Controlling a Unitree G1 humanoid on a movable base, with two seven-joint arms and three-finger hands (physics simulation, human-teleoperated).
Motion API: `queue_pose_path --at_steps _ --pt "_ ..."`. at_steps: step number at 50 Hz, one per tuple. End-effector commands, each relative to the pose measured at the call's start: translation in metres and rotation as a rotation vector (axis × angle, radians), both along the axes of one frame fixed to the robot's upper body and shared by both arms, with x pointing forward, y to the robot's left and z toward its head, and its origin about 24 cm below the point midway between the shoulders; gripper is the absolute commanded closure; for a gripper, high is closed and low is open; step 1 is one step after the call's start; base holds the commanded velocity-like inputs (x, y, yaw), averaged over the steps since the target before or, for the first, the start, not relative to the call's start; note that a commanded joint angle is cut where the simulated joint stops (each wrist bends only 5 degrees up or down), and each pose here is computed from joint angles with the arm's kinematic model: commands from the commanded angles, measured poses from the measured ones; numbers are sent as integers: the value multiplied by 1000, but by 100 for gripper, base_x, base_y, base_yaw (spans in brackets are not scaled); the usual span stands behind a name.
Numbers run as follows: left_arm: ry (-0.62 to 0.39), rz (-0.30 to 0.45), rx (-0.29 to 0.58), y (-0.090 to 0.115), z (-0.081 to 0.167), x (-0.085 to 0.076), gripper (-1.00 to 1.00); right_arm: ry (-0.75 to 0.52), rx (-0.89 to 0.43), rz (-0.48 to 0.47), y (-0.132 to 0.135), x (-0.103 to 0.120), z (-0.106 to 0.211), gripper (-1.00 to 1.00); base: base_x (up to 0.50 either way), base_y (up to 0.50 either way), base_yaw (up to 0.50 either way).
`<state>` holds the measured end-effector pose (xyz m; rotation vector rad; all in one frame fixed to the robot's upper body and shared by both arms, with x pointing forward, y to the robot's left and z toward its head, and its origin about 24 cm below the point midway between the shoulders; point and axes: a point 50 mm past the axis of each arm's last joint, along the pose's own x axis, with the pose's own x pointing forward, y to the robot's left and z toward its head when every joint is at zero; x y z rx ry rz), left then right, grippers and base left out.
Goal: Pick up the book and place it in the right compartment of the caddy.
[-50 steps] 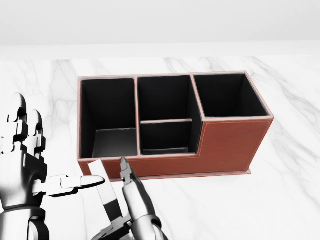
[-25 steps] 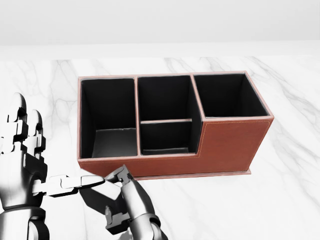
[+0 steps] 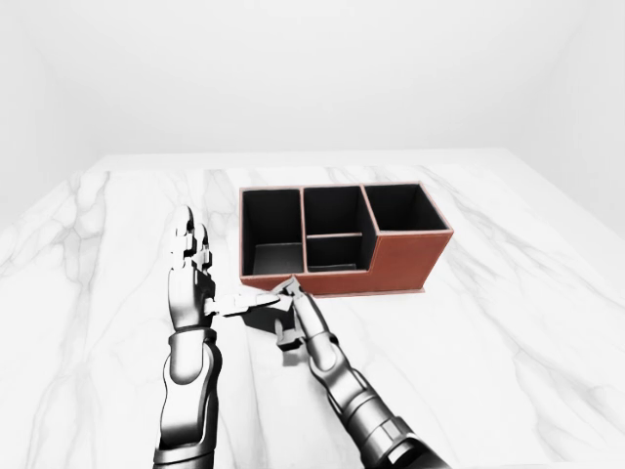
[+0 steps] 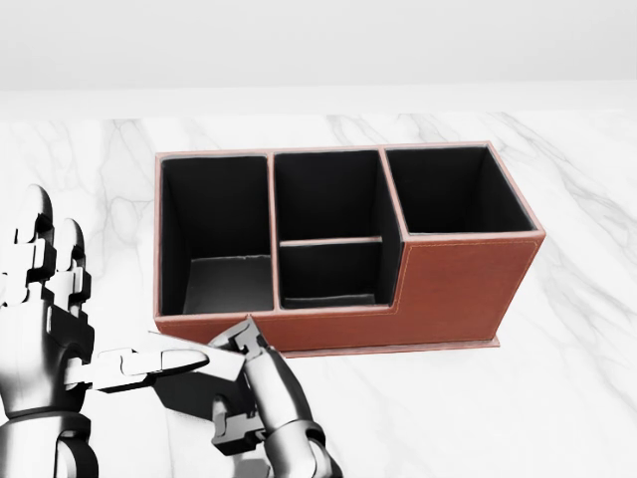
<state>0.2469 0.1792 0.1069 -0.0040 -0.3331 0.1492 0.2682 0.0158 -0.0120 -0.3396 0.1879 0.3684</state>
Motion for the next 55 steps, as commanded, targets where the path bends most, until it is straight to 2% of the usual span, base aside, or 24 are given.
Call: queue_pose_path --at_steps 1,19,21,23,24,27,28,29,30,44,55 --pt "7 -16 -8 -1 -2 0 -100 -78 129 -35 -5 8 26 100 0 0 0" --pt "7 -16 -7 -1 -2 0 -100 -147 187 -46 -13 16 46 100 0 0 0" --pt "7 -16 -7 -1 -2 0 -100 -98 152 -65 -16 17 33 100 0 0 0" --pt "7 -16 -7 -1 -2 0 -100 -207 214 -49 -17 20 62 100 0 0 0" --pt "7 -16 -7 -1 -2 0 -100 -223 224 -48 -18 21 66 100 0 0 0" --pt "7 -16 -7 -1 -2 0 -100 -243 231 -54 -21 24 71 100 0 0 0" --pt "7 -16 -7 -1 -2 0 -100 -192 197 -69 -23 25 57 100 0 0 0" --pt "7 -16 -7 -1 -2 0 -100 -274 245 -54 -24 26 80 100 0 0 0" --pt "7 -16 -7 -1 -2 0 -100 -296 256 -52 -24 26 86 100 0 0 0" --pt "16 -21 -3 -2 -4 0 -100 -456 303 -62 -41 37 127 100 0 0 0" --pt "15 -22 -2 -2 -4 0 -100 -641 290 -88 -56 30 164 100 0 0 0"
